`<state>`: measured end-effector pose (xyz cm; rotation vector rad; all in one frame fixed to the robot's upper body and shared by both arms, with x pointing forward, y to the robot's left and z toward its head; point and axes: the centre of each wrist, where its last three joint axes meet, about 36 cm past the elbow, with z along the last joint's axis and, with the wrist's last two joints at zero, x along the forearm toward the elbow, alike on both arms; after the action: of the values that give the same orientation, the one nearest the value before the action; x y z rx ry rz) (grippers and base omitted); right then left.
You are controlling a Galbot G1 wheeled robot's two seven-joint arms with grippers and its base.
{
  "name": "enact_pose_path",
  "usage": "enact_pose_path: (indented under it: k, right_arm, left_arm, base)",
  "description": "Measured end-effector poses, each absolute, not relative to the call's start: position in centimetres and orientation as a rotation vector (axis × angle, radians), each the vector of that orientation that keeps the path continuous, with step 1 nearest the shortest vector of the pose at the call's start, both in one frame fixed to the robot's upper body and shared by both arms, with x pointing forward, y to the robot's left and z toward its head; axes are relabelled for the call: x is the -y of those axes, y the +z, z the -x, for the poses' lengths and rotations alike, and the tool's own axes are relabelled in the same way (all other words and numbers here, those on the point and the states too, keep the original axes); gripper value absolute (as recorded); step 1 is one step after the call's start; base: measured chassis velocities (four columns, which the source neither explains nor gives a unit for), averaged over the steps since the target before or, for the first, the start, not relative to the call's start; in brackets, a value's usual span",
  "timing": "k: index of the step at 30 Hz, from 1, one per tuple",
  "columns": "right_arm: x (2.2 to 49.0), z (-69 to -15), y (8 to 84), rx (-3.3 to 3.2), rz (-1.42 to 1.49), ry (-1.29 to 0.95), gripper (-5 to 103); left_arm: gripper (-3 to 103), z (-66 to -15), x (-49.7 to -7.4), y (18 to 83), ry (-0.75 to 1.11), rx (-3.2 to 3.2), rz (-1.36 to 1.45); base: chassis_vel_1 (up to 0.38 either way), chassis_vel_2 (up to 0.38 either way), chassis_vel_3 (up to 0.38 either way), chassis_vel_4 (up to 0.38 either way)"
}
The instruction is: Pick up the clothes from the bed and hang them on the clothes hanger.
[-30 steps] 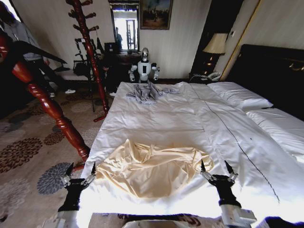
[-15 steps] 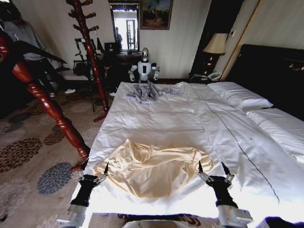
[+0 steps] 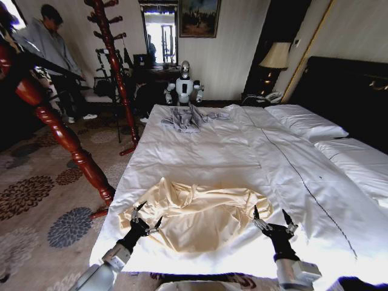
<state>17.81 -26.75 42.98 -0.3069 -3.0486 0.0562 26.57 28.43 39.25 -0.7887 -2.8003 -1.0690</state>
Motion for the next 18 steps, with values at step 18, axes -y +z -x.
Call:
enact_pose_path:
  k: [18]
  right_arm:
    - [25.8,-17.8,42.0,3.004,0.379,-0.031,100]
  left_arm:
    - [100,-35.4,-26.2,37.5,-1.242,2.661,1.01]
  base:
    - [0.0,0.0,0.0,0.0]
